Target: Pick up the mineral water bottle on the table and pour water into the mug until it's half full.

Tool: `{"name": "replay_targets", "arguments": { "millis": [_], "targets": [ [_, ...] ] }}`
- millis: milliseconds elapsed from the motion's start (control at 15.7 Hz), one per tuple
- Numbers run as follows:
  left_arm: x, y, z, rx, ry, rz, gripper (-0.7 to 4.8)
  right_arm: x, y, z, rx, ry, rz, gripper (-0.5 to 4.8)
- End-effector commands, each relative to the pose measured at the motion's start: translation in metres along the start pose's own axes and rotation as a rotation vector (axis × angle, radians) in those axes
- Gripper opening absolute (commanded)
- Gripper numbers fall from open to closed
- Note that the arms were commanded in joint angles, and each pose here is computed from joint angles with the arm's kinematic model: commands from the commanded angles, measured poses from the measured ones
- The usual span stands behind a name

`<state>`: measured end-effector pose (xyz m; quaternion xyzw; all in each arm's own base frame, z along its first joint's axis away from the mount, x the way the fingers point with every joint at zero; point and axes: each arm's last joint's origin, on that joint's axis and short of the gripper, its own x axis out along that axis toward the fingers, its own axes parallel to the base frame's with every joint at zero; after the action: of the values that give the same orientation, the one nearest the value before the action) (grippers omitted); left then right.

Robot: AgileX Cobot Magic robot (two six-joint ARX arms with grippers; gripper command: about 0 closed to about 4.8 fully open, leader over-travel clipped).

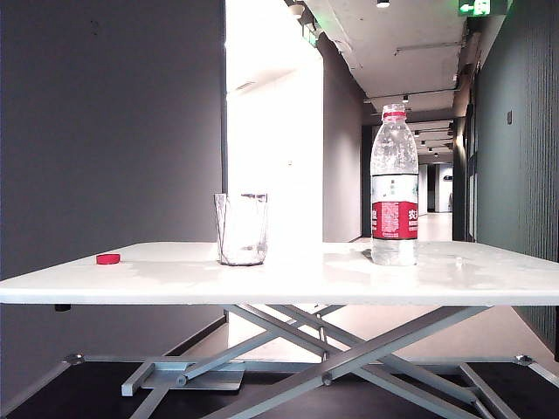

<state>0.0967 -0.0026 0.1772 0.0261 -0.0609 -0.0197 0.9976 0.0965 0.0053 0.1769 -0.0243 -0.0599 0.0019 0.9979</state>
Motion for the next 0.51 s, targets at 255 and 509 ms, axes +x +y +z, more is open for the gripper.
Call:
{"name": "replay_targets", "arguments": {
  "millis": [255,509],
  "targets": [
    [0.0000,0.0000,0.0017,0.000,-0.012,0.000,-0.05,-0.0001,-0.0001,0.0008,0.002,-0.013,-0.001,-0.05],
    [-0.0005,-0.0055,0.0019,-0.118,-0.011,-0.191,-0.05,-0.0001,0.0015,0.0008,0.023,-0.015,0.053,-0.05]
  ]
}}
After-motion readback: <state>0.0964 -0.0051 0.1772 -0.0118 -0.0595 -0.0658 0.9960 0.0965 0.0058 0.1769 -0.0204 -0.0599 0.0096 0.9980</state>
